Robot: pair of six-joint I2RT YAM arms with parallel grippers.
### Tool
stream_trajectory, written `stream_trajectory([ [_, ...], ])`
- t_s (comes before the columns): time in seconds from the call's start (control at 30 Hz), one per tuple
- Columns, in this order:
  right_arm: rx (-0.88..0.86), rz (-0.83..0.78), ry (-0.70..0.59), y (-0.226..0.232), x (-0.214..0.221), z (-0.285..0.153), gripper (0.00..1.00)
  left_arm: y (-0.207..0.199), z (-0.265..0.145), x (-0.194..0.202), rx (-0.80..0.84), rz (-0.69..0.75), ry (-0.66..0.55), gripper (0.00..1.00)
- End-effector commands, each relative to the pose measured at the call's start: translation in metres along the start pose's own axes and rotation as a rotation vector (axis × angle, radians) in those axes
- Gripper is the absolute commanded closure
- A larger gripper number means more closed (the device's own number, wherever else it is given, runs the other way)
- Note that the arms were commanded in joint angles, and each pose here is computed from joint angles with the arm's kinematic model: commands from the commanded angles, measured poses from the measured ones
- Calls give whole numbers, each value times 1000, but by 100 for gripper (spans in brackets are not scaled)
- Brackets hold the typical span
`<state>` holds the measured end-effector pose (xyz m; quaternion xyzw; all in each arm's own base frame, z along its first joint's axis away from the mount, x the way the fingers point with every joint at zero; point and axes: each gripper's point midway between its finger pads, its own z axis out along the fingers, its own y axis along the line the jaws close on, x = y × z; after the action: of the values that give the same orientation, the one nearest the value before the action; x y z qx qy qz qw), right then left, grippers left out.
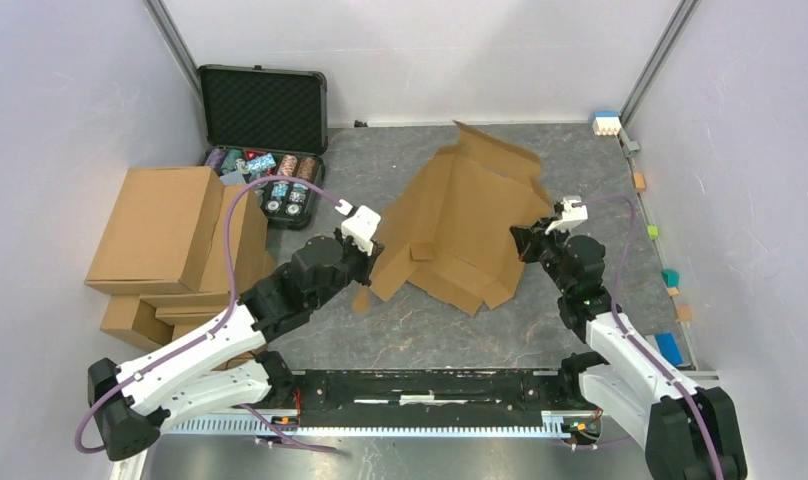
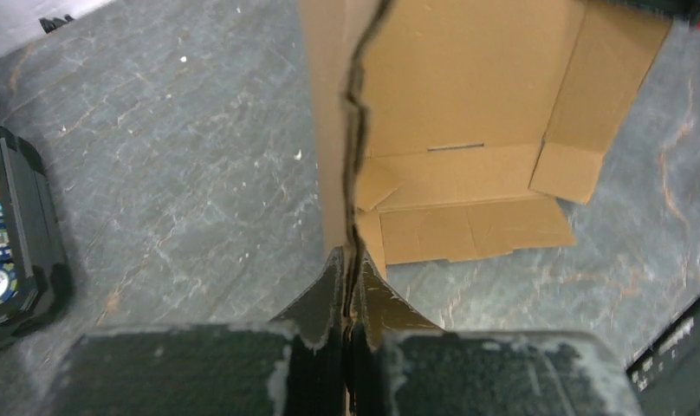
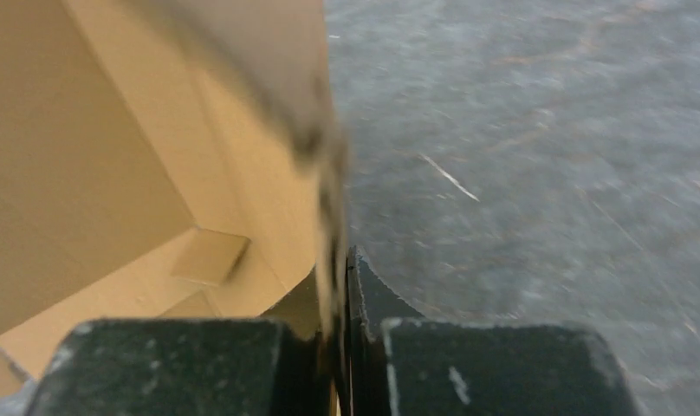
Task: Fold the paper box
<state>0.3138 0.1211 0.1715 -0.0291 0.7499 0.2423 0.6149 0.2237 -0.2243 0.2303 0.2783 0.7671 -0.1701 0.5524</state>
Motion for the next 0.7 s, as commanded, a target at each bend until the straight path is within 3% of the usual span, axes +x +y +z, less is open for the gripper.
stream_trajectory([
  [0.0,163,-29,14,-31,18,-11,87,-10,20,-14,36,-130,-148,98],
  [0.07,181,-52,25,-35,25,-15,71,-11,22,-9,41,-133,-162,98],
  [0.27,239,-74,17,-48,38,-32,58,-15,13,-10,88,-90,-215,98],
  [0.47,209,-53,12,-41,37,-35,56,-27,8,-13,159,-76,-238,98],
  [0.57,210,-28,43,-39,43,-37,42,-32,8,-11,186,-72,-226,98],
  [0.67,198,-14,74,-37,53,-39,36,-36,10,-7,203,-80,-213,98],
])
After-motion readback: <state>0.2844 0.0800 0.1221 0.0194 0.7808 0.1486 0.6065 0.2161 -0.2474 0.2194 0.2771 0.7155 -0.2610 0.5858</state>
